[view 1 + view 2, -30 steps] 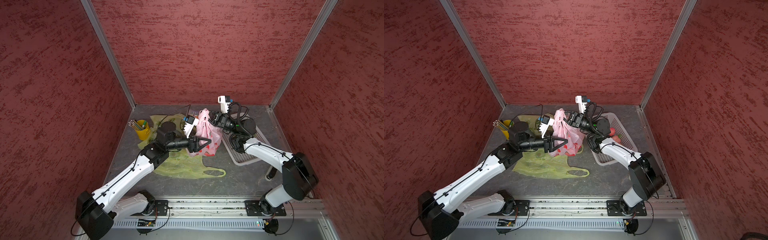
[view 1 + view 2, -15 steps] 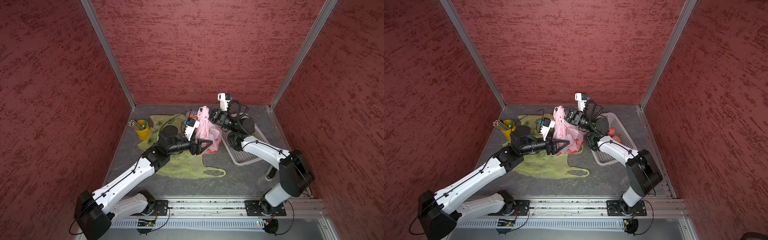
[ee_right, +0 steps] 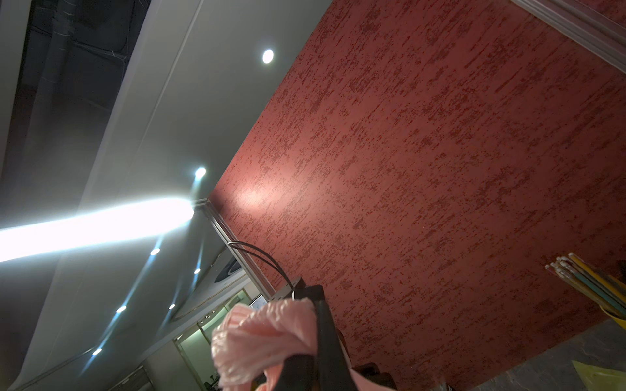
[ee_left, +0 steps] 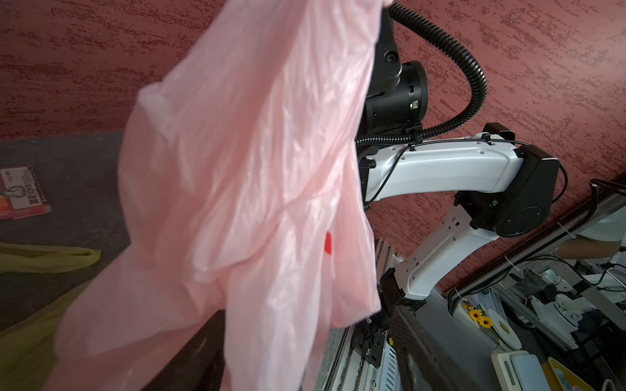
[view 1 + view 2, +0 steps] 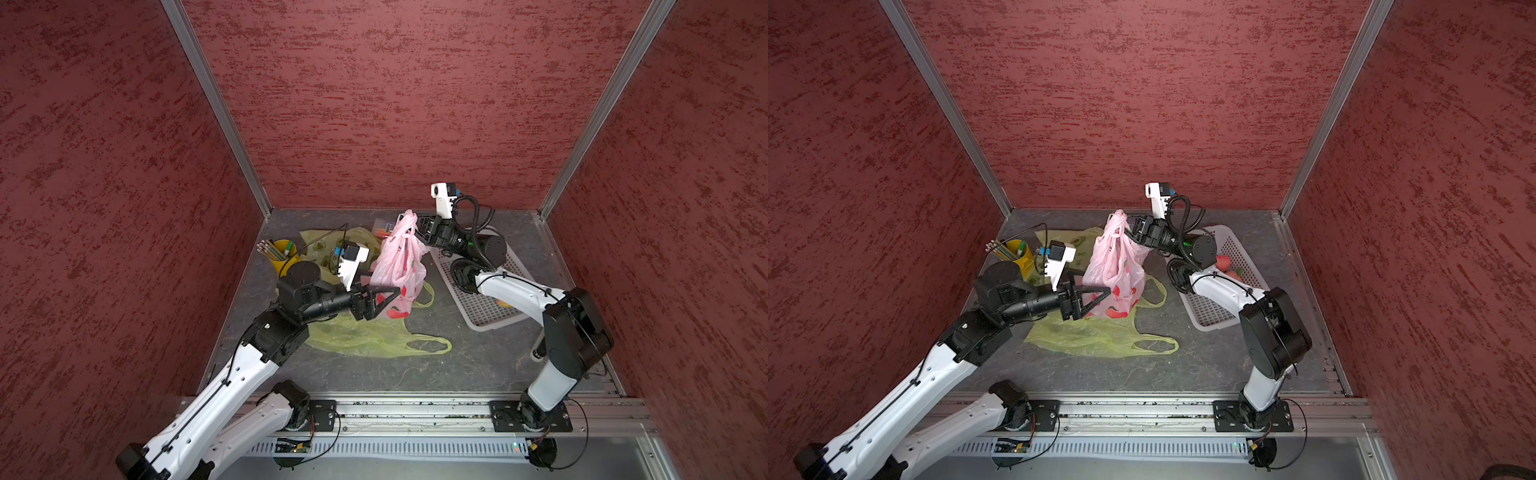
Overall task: Place the peach into a plastic bag & tie a knot
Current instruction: Cross the plastic bag with the plastic bag, then tie the plastic bag to the plastic bag.
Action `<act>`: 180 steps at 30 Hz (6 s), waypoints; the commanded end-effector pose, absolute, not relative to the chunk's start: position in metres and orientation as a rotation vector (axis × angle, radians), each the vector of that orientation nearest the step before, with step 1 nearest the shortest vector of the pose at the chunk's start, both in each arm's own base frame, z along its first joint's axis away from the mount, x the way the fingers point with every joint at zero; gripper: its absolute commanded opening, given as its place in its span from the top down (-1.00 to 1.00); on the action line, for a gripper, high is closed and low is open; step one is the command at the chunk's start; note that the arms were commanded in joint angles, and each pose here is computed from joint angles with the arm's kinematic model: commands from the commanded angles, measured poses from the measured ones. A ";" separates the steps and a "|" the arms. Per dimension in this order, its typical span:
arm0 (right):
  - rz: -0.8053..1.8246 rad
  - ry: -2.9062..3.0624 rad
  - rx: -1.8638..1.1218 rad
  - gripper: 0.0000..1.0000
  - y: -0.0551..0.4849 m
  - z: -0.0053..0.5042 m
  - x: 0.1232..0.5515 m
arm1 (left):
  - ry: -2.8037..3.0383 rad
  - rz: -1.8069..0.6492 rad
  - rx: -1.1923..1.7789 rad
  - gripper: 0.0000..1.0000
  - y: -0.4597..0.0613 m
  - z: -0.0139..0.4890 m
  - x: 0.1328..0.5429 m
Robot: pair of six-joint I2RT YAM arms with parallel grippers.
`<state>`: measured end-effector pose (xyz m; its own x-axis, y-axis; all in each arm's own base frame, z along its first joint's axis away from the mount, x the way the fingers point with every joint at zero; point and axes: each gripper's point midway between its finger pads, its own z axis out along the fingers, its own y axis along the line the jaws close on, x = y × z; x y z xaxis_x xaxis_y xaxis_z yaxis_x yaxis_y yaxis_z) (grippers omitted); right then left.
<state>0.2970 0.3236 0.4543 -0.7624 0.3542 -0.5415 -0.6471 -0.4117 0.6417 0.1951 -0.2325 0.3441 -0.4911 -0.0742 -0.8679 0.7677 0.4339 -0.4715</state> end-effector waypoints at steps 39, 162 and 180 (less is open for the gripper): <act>1.707 1.470 -0.349 1.00 0.317 0.431 0.319 | 1.597 -0.871 0.793 1.00 -0.291 0.388 0.232; 2.174 1.327 -0.426 1.00 0.338 0.444 0.293 | 1.523 -1.818 -0.152 0.05 -0.240 0.415 0.275; 2.179 1.322 -0.440 1.00 0.337 0.444 0.289 | 1.503 -1.829 -0.196 0.66 -0.235 0.415 0.281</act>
<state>0.3038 0.3454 0.4209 -0.8243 0.2615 -0.5022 -0.5651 -0.3251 0.7583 0.2800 -0.2409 0.4079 -0.7330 -0.5993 -0.3218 0.4183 -0.0241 -0.9080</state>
